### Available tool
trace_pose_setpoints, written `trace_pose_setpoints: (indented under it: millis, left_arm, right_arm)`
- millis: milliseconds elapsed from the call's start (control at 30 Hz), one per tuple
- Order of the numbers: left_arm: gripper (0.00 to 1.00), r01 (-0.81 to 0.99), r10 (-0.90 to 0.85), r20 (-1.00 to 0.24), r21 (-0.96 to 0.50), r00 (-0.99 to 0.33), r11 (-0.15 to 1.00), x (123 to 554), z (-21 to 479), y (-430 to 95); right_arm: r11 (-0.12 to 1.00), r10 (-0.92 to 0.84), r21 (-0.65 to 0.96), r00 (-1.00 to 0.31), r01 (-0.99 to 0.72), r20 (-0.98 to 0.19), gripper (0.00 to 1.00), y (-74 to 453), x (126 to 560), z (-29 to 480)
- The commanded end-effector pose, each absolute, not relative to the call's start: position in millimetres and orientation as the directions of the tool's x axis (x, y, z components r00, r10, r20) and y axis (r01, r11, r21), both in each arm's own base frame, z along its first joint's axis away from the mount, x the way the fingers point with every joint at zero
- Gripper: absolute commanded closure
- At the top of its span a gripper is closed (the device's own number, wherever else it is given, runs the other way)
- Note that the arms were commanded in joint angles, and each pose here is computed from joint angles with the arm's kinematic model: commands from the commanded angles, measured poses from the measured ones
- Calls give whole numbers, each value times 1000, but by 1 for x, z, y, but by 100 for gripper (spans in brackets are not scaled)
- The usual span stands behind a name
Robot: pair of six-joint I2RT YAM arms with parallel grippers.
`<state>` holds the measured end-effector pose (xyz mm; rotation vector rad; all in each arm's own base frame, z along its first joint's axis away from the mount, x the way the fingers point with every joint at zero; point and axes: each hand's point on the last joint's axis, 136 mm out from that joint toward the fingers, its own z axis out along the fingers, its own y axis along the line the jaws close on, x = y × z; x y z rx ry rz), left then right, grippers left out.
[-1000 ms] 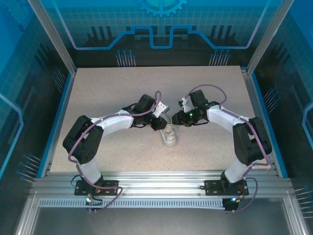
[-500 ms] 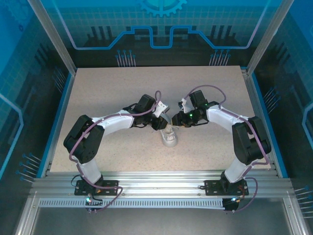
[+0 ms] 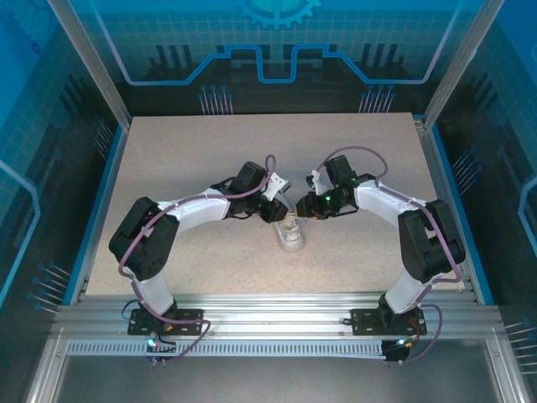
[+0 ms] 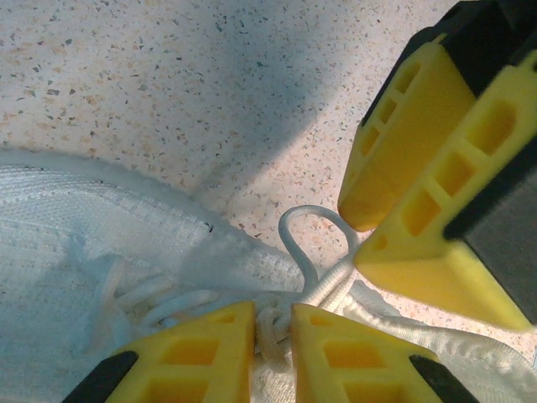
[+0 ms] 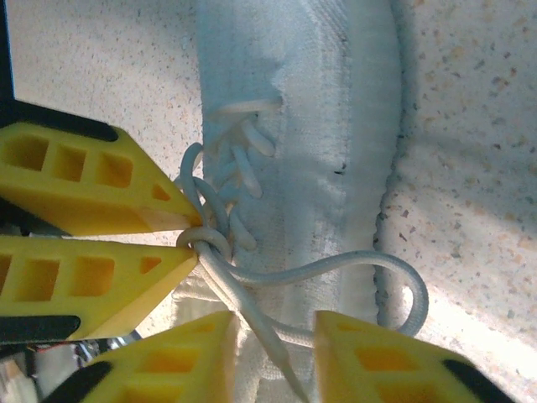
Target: Tie the shoes
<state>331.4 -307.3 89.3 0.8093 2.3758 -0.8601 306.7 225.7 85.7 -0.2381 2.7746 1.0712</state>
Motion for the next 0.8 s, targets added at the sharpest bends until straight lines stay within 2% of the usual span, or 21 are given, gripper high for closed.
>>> trace_pose_setpoints:
  millis: [0,200,467,767]
  left_arm:
    - [82,654,357,-595,-411,-720,635,332,82,-307]
    - [82,650,357,-590,-411,-724,639,331,79,-306]
    - [82,633,348,-578,-416,-738,653,331,74,-302]
    - [82,618,338,-568,-421,-751,664,331,70,-298]
  right_arm:
    - [740,-98,643,-977,-199,-190,81,222,300,86]
    - [767,-111,604,-972,-217,-208,100,216,302,91]
    - [794,-128,552,-958,-255,-258,100,205,314,101]
    - [821,-152,505,-954,-267,-257,100,195,326,96]
